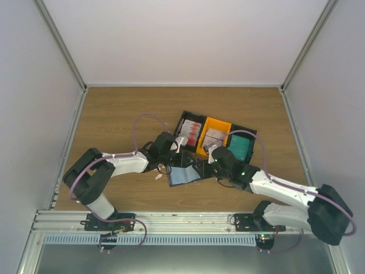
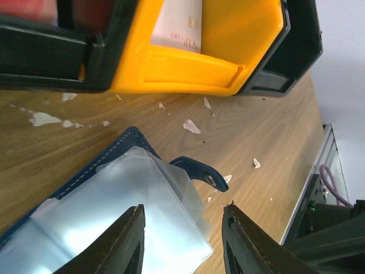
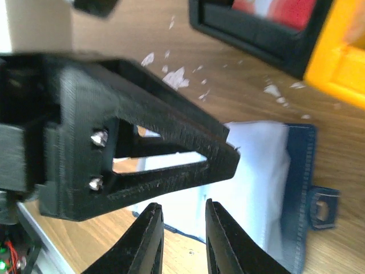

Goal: Put the credit cards into the card holder
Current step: Open the card holder at the center of the board.

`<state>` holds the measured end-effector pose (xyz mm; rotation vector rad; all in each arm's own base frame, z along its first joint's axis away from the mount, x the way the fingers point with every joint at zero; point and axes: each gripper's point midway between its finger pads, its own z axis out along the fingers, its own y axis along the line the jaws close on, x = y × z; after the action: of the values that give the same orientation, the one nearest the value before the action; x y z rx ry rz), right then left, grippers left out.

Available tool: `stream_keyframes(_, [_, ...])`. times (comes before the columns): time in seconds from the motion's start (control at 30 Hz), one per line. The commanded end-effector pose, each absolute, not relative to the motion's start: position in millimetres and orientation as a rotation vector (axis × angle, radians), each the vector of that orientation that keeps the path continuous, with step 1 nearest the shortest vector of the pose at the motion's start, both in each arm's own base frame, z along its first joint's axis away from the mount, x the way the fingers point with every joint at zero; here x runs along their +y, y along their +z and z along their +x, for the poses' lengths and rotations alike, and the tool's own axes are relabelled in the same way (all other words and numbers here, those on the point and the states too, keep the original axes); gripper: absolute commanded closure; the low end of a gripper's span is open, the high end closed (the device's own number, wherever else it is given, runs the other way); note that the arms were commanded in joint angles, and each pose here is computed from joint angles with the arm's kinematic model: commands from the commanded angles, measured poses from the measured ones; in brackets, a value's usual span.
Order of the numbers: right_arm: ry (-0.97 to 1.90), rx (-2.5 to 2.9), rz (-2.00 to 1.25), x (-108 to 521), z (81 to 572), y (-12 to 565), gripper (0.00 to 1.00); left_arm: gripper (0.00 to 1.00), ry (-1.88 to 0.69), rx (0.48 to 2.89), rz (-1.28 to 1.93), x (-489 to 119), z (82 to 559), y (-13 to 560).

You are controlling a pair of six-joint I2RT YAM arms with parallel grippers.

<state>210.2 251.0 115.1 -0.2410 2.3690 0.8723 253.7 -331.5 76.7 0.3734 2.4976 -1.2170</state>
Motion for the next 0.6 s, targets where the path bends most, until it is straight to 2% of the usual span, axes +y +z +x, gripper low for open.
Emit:
stream_keyframes(0.0, [0.961, 2.388, -0.424, 280, 206, 112, 0.77, 0.61, -1.049, 2.448, 0.335, -311, 263, 89])
stream_keyframes(0.13, [0.862, 2.462, -0.408, 278, 216, 100, 0.76, 0.6, -0.901, 2.436, 0.24, -281, 268, 95])
stream_keyframes(0.2, [0.816, 2.437, -0.412, 276, 232, 115, 0.73, 0.57, -0.835, 2.42, 0.191, -266, 272, 100])
stream_keyframes(0.37, [0.665, 2.362, -0.426, 249, 284, 153, 0.59, 0.48, -0.766, 2.372, 0.071, -239, 282, 120])
stream_keyframes(0.57, [0.553, 2.366, -0.408, 219, 317, 162, 0.47, 0.47, -0.793, 2.348, 0.031, -230, 286, 124])
